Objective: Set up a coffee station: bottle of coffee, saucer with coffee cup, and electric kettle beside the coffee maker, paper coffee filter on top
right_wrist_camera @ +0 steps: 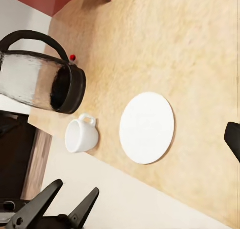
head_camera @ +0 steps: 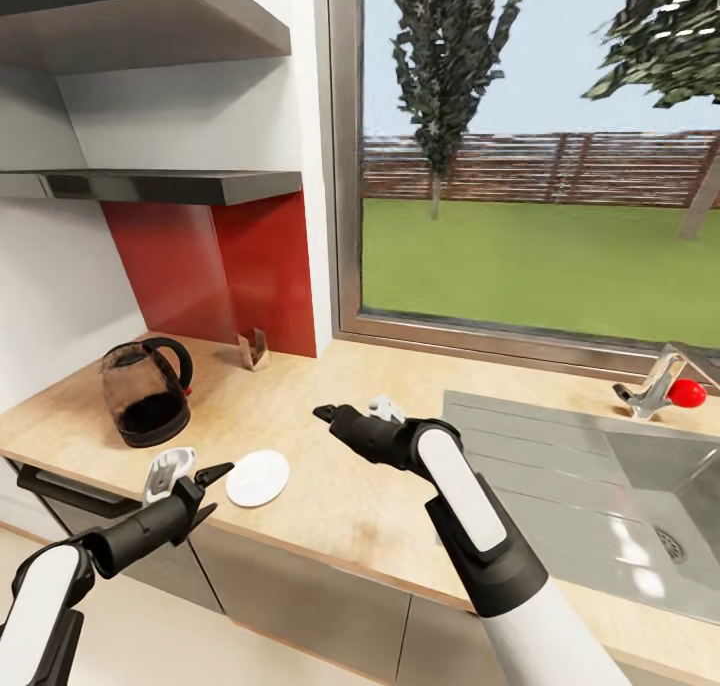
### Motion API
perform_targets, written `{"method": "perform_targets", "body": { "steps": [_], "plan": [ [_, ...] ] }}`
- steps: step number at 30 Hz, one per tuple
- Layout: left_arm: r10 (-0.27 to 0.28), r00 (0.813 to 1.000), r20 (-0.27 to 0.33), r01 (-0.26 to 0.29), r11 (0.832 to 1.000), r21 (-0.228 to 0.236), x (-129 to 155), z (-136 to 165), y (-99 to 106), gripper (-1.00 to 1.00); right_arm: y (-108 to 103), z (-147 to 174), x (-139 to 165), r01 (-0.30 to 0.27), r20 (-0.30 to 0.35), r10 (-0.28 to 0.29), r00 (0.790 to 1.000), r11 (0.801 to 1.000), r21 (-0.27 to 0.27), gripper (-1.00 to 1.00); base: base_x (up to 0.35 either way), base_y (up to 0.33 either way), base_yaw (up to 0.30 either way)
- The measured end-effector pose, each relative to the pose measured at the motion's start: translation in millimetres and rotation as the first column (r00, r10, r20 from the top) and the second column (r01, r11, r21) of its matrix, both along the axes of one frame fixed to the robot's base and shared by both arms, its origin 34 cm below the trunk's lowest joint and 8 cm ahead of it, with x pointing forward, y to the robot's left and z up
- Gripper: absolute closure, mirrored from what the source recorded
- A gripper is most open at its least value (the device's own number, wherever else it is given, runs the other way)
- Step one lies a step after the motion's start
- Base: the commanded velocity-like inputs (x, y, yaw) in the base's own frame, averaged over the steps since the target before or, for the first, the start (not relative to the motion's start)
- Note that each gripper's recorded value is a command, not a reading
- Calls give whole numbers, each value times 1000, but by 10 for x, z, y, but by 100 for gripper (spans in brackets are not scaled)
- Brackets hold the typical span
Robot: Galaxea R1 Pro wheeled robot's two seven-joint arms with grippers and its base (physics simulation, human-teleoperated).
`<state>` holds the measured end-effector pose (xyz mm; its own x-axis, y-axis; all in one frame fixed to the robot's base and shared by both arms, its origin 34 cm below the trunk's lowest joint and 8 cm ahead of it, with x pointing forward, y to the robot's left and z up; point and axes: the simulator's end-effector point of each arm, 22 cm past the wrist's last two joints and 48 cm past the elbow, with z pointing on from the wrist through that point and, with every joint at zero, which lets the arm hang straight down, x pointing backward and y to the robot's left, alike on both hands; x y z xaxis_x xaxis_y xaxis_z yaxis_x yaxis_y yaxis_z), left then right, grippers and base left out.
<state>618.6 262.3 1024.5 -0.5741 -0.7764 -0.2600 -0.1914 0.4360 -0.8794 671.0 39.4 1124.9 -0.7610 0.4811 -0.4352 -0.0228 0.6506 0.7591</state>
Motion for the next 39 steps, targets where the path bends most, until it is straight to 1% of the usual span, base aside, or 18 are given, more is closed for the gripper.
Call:
{"method": "perform_targets", "body": {
  "steps": [6, 14, 24, 27, 32, 34, 39],
  "plan": [
    [-3, 1000, 7, 3, 1000, -14, 1, 34, -7, -100, 4, -27, -5, -1, -6, 1, 1000, 1000, -3, -100, 47, 0, 0],
    [-4, 1000, 7, 4, 1000, -14, 1, 34, -6, -100, 2, -37, -3, 0, -8, 0, 1000, 1000, -4, -100, 222, 0, 0],
    [-7, 1000, 4, 7, 1000, -16, -3, 19, -33, -100, 3, -45, -6, -1, -10, 0, 1000, 1000, -3, -100, 22, 0, 0],
    [-8, 1000, -4, 8, 1000, -15, -24, -11, -40, -100, 1, -71, -6, 0, -15, 0, 1000, 1000, -6, -100, 1, 0, 0],
    [-25, 999, -46, 24, 1000, -13, -178, -174, -62, -100, -1, -189, -14, -1, -40, 0, 999, 1000, -19, -100, 0, 0, 0],
    [-27, 998, -55, 27, 1000, -10, -213, -210, -59, -100, 42, -216, -44, -13, -42, 12, 999, 1000, -28, -100, 0, 0, 0],
    [-29, 997, -68, 29, 1000, -4, -258, -260, -46, -100, 279, -281, -226, -84, -34, 82, 996, 994, -65, -100, 0, 0, 0]
  ]
}}
